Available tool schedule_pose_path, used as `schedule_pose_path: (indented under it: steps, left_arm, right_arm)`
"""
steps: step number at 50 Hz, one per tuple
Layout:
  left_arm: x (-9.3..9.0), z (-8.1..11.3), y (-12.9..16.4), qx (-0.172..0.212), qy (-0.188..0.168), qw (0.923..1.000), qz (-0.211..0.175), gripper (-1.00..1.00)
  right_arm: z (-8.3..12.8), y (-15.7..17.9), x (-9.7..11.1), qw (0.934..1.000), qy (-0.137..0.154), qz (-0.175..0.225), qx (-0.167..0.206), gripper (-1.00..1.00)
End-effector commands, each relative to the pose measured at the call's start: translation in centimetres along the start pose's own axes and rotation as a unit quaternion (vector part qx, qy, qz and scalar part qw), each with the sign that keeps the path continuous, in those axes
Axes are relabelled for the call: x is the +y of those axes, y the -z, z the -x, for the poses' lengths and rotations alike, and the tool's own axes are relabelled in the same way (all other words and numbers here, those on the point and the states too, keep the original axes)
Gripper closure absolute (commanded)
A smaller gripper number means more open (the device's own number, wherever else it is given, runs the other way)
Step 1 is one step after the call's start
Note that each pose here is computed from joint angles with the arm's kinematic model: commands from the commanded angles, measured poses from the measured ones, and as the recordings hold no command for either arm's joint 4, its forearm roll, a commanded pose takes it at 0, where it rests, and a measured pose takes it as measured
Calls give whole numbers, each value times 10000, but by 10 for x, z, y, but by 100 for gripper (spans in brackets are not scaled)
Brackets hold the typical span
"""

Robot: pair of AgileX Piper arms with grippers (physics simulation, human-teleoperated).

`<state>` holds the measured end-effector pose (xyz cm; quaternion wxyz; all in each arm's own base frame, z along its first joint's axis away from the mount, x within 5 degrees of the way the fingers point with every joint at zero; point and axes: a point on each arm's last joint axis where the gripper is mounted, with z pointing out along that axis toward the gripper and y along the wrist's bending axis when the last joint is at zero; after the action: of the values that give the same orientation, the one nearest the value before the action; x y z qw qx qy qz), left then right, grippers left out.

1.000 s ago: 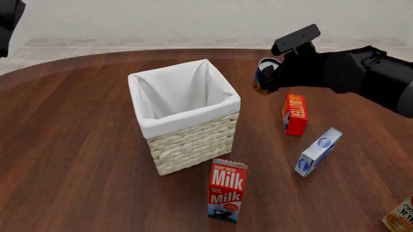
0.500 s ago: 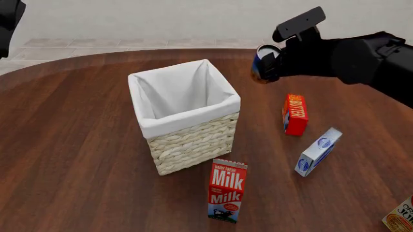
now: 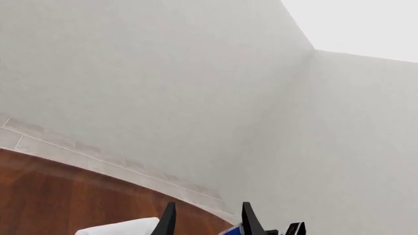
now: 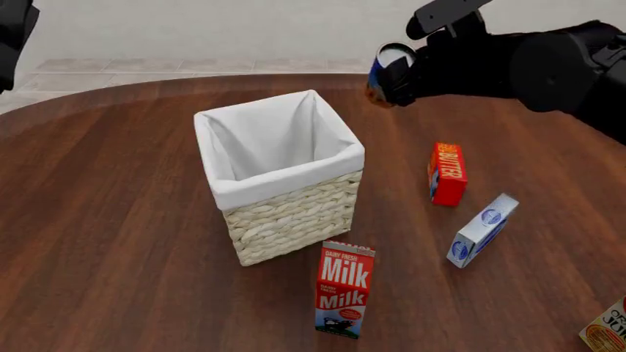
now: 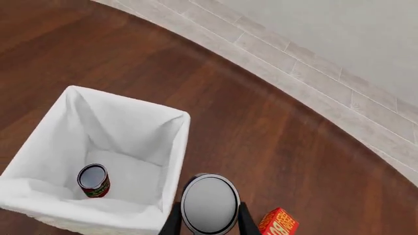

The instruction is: Pick up the alphabet soup and the tomato sauce, and put them in the basket.

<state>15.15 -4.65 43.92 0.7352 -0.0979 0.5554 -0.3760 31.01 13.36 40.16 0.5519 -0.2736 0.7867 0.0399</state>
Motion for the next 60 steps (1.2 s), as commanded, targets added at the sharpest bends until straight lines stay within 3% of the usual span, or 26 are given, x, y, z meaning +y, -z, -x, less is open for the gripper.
schedule_pose_path:
  steps: [1, 22, 44, 60]
  left_arm:
    - [1, -1, 1, -7, 13, 10000, 13, -100]
    - [3, -1, 2, -24, 6, 10000, 67, -100]
    - [5, -1, 2, -43, 3, 9999, 98, -100]
    - [7, -3, 1, -54, 28, 9999, 115, -100]
  right_arm:
    - [11, 5, 15, 9996, -11, 194, -213, 100]
    - [31, 15, 34, 9976, 51, 459, -507, 100]
    - [34, 17, 63, 9943, 98, 852, -634, 100]
    - [28, 11, 82, 9924, 195, 1096, -532, 100]
